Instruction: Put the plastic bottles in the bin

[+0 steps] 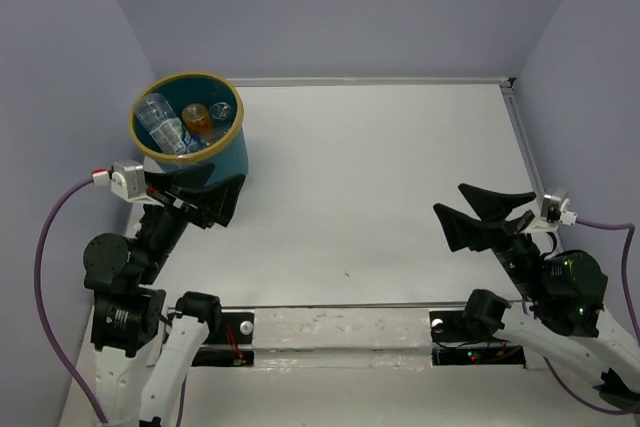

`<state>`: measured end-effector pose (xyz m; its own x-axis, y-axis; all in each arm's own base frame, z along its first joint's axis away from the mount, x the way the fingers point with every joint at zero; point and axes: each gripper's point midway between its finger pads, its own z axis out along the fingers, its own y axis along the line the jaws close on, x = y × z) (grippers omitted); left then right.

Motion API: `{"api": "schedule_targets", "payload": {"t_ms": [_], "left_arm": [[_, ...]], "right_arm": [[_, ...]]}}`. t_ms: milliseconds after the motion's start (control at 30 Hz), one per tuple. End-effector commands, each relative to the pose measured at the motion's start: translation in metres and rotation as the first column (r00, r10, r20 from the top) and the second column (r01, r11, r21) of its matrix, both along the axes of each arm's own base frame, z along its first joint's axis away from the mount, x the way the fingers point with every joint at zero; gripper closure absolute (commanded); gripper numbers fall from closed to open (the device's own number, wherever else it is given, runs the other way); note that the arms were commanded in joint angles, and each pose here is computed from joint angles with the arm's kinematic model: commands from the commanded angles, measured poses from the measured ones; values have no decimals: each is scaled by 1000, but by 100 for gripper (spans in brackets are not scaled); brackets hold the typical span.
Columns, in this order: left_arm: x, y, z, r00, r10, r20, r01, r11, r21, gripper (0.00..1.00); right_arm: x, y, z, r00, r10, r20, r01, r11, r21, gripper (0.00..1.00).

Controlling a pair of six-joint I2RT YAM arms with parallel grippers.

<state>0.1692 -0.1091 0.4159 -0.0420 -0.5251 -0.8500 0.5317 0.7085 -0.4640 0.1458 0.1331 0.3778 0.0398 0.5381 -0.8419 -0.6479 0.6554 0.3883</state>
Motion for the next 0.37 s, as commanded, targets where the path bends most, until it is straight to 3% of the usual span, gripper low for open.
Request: {"api": "schedule_targets", "payload": {"t_ms": [0,200,333], "left_arm": [[6,-15,-19,996,-81,-40,82,996,20,1],[7,-14,-28,997,-72,-32,74,996,48,1],[10,-15,-26,997,-73,-30,74,996,53,1]], "right_arm": [[9,-4,-47,990,-53,-129,42,996,-84,0],[17,2,-51,984,-83,-159,64,991,-121,0],[22,6,-28,988,-98,-118,84,989,-125,0]]}}
